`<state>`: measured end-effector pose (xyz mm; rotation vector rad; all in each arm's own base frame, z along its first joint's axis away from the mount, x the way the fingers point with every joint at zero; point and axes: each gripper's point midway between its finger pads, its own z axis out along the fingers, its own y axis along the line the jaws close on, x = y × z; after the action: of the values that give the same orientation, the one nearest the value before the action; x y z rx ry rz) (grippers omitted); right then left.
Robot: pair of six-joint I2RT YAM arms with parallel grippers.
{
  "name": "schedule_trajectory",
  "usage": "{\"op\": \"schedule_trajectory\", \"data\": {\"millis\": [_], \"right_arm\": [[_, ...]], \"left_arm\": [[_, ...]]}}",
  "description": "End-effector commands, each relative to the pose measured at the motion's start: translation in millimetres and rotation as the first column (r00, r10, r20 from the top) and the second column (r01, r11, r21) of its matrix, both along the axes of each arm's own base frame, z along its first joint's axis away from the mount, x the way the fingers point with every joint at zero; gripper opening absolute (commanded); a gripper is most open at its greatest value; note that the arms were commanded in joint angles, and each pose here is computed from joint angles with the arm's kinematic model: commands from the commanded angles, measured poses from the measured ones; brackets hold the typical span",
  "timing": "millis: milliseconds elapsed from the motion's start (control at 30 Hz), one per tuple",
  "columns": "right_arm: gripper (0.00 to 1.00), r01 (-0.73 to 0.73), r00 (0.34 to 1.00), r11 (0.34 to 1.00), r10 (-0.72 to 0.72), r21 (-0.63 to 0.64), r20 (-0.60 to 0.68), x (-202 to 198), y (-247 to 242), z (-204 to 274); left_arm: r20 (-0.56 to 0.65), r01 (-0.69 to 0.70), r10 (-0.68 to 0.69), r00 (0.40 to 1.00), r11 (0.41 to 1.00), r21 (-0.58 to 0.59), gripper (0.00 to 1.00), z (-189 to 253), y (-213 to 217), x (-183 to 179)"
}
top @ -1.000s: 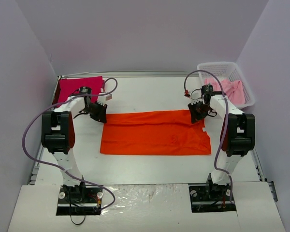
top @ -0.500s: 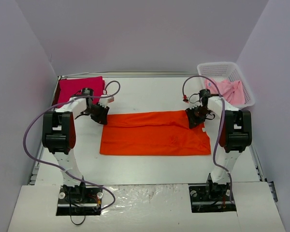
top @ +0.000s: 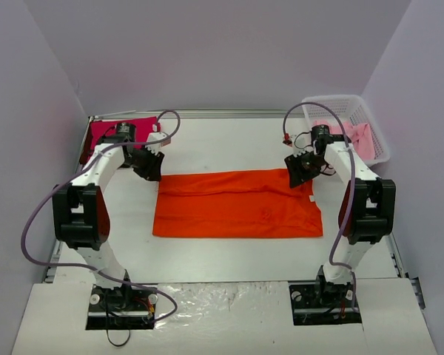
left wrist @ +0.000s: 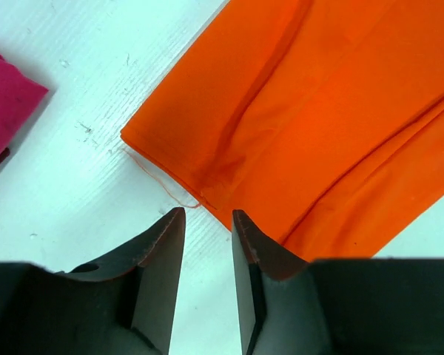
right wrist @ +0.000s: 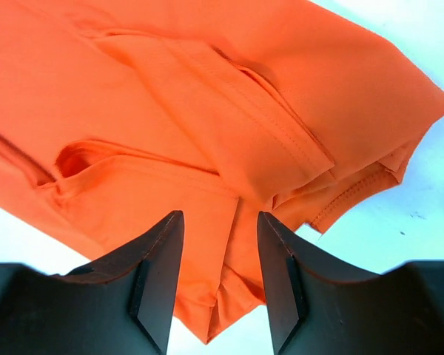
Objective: Fold and stack the t-shirts
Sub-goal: Fold the other side of the tshirt into a rectangle
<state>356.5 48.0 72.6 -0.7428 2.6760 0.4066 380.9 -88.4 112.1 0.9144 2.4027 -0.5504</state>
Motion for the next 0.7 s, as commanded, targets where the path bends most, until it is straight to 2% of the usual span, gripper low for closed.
{"op": "schedule_trajectory", "data": {"millis": [0, 200, 333, 667], "right_arm": [[0.41, -0.036, 0.999, 0.999, 0.036, 0.027, 0.002, -14.5, 2.5, 26.9], [0.47, -0.062, 0.998, 0.998, 0.062, 0.007, 0.001, -13.4, -0.9, 25.1], [0.47, -0.087, 0.996, 0.996, 0.086, 0.024, 0.009, 5.7, 2.4, 21.1], [0.47, -0.122, 0.991, 0.991, 0.125, 0.059, -0.055, 47.8, 7.5, -13.3]], "left_arm": [[0.052, 0.024, -0.024, 0.998, 1.0, 0.009, 0.31, 34.2, 1.2, -9.4], [0.08, 0.009, -0.01, 0.997, 1.0, 0.02, 0.4, 50.4, 6.1, -20.3], [0.093, -0.01, 0.008, 0.996, 1.0, 0.02, 0.47, 60.6, 12.7, -30.1], [0.111, -0.069, 0.061, 0.992, 0.995, 0.074, 0.49, 69.3, 38.7, -64.6]]}}
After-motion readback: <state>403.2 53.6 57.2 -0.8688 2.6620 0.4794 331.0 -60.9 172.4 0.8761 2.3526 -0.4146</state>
